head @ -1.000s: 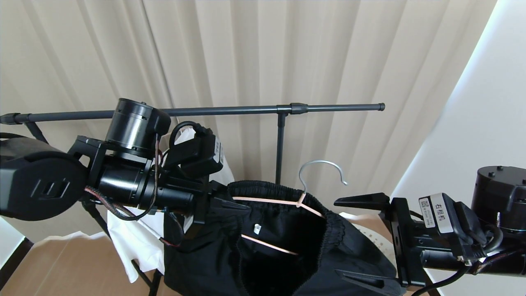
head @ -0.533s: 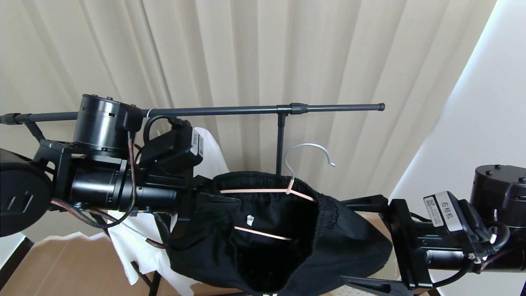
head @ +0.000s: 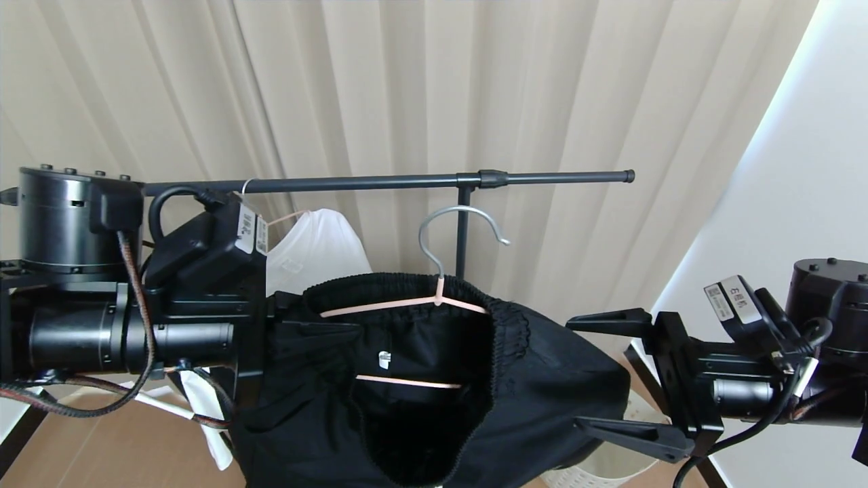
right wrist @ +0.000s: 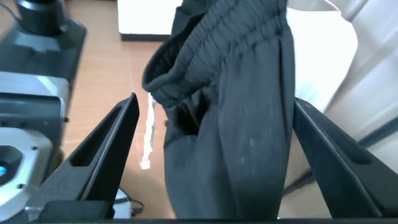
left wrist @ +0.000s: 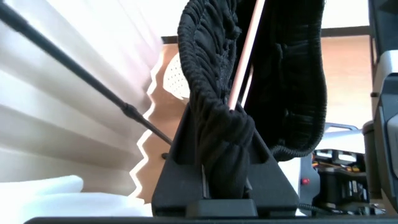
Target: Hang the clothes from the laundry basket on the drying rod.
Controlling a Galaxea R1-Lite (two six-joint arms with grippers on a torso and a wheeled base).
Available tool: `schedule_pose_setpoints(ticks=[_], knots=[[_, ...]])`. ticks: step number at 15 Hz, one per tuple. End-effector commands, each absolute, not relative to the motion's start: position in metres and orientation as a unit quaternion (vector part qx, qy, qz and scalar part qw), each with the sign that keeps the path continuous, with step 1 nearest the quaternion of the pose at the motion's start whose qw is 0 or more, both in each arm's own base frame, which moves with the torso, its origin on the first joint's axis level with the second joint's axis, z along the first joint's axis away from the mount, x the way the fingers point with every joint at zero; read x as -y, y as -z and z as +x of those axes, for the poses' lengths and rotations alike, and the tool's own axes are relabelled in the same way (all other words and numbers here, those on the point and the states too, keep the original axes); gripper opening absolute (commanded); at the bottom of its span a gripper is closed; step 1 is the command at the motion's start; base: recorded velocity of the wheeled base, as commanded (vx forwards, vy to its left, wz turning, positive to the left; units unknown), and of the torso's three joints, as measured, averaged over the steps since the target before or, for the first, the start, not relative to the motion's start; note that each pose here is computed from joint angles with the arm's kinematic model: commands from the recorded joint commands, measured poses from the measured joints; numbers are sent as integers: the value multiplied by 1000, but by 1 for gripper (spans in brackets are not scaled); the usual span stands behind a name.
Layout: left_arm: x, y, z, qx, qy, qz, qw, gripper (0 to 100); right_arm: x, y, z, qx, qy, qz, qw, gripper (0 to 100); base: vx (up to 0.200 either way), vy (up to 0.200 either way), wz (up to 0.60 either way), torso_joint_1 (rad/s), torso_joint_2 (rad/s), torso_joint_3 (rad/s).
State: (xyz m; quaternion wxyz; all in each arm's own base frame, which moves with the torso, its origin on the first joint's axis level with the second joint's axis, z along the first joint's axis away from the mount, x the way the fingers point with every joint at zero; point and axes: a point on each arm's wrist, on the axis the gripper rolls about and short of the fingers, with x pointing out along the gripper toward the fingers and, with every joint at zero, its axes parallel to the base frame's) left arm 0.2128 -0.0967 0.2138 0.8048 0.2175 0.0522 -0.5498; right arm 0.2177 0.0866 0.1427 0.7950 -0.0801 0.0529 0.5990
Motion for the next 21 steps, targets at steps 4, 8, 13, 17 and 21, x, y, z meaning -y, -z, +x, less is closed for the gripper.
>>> schedule_pose_setpoints(ticks=[4,8,13,17,21], knots=[[85,-220,196,-43,535,210,817,0,-76,-124,221,-87,-589,-69,801,100,0,0,0,0,0,0],[81,-219,199,-39,521,186,832,0,-78,-98,226,-104,-597,-96,790,100,0,0,0,0,0,0],[80,-211,198,-28,515,180,837,0,-83,-78,243,-113,-592,-98,792,100,0,0,0,0,0,0],[79,-214,198,-25,514,176,839,0,-78,-74,250,-105,-576,-102,805,100,0,0,0,0,0,0],[76,-216,194,-22,509,172,843,0,-77,-79,252,-110,-567,-86,812,0,0,0,0,0,0,0]])
